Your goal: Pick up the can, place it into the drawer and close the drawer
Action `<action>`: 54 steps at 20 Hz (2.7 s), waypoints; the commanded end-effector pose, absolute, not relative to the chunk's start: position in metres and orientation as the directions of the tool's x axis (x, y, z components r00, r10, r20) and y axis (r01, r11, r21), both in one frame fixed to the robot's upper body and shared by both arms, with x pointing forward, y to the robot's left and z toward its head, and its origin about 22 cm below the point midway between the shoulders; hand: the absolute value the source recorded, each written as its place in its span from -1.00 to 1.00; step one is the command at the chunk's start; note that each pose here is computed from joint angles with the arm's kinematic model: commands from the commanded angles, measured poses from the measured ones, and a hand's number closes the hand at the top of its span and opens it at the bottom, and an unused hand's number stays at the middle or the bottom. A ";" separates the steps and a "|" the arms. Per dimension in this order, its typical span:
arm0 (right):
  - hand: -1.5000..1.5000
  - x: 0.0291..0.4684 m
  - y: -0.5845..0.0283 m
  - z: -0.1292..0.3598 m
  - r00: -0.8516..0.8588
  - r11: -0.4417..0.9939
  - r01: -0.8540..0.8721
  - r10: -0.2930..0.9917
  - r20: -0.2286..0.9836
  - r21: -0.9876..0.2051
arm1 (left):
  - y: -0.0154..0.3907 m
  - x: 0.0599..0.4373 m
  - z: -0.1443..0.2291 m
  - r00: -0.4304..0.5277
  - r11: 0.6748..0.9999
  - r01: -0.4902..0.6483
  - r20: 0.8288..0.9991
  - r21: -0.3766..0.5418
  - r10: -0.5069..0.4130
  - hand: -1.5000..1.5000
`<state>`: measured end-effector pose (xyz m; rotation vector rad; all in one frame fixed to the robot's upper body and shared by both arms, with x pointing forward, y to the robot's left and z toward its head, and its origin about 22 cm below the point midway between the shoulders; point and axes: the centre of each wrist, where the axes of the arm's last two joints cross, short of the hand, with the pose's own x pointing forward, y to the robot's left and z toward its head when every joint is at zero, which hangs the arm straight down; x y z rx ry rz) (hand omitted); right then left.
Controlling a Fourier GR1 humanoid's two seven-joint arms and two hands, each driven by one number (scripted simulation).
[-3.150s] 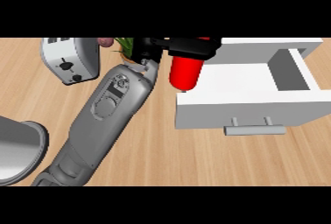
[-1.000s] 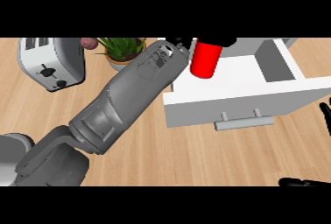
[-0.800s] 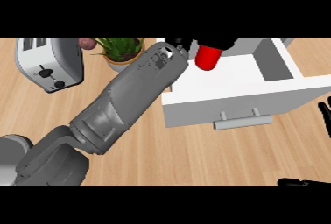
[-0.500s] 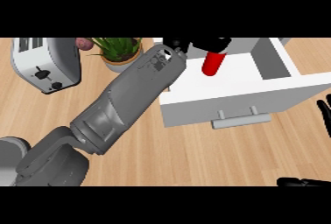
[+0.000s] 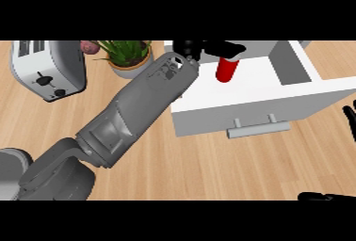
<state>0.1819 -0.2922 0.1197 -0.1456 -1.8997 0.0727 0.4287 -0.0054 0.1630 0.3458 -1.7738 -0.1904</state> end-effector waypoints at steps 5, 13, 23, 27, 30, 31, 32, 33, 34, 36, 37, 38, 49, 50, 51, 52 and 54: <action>-1.00 0.177 -0.294 0.138 -0.415 0.924 0.136 0.381 0.826 -0.358 | -0.003 0.433 0.168 -0.187 0.960 -0.135 0.945 0.246 -0.268 -1.00; -1.00 0.181 -0.274 0.145 -0.459 0.845 0.149 0.519 0.721 -0.514 | -0.011 0.427 0.180 -0.210 0.980 -0.119 0.961 0.157 -0.179 -1.00; -1.00 0.215 -0.246 0.136 -0.399 0.558 0.214 0.799 0.450 -0.802 | -0.020 0.424 0.189 -0.241 0.977 -0.139 0.951 0.162 -0.192 -1.00; -1.00 0.249 -0.239 0.129 -0.361 0.443 0.196 0.862 0.356 -0.875 | -0.025 0.420 0.197 -0.227 0.982 -0.121 0.959 0.147 -0.172 -1.00; -1.00 0.240 -0.244 0.089 -0.305 0.366 0.184 0.903 0.301 -0.912 | -0.016 0.422 0.187 -0.219 0.981 -0.122 0.960 0.150 -0.174 -1.00; -1.00 0.244 -0.233 0.077 -0.302 0.348 0.184 0.910 0.284 -0.919 | -0.008 0.426 0.200 -0.210 0.987 -0.109 0.968 0.117 -0.138 -1.00; -1.00 0.255 -0.221 0.090 -0.275 0.315 0.199 0.927 0.255 -0.928 | -0.005 0.426 0.188 -0.210 0.981 -0.125 0.963 0.145 -0.169 -1.00; -1.00 0.255 -0.226 0.071 -0.278 0.319 0.199 0.925 0.259 -0.927 | -0.010 0.422 0.197 -0.213 0.985 -0.122 0.966 0.124 -0.148 -1.00; -1.00 0.265 -0.229 0.069 -0.275 0.344 0.210 0.919 0.282 -0.915 | -0.007 0.423 0.208 -0.218 0.983 -0.128 0.963 0.131 -0.157 -1.00; -1.00 0.270 -0.218 0.056 -0.250 0.363 0.233 0.919 0.306 -0.902 | 0.005 0.423 0.196 -0.213 0.979 -0.147 0.962 0.141 -0.171 -1.00; -1.00 0.277 -0.223 0.046 -0.246 0.383 0.257 0.914 0.323 -0.887 | 0.021 0.430 0.213 -0.214 0.981 -0.130 0.962 0.145 -0.170 -1.00; -1.00 0.278 -0.217 0.033 -0.234 0.371 0.248 0.919 0.317 -0.895 | 0.027 0.431 0.204 -0.220 0.978 -0.152 0.959 0.147 -0.178 -1.00; -1.00 0.332 -0.221 0.003 -0.166 0.275 0.247 0.957 0.239 -0.929 | 0.070 0.416 0.222 -0.193 0.977 -0.145 0.964 0.155 -0.181 -1.00; -1.00 0.336 -0.228 -0.002 -0.172 0.278 0.258 0.956 0.239 -0.925 | 0.072 0.414 0.218 -0.205 0.977 -0.144 0.962 0.155 -0.183 -1.00; -1.00 0.338 -0.227 -0.003 -0.170 0.268 0.268 0.959 0.228 -0.926 | 0.085 0.421 0.223 -0.187 0.974 -0.158 0.964 0.163 -0.191 -1.00; -1.00 0.346 -0.227 -0.004 -0.148 0.244 0.270 0.966 0.211 -0.931 | 0.086 0.417 0.223 -0.192 0.976 -0.141 0.962 0.167 -0.192 -1.00; -1.00 0.353 -0.235 -0.005 -0.133 0.222 0.290 0.973 0.190 -0.931 | 0.093 0.411 0.216 -0.194 0.976 -0.131 0.961 0.176 -0.199 -1.00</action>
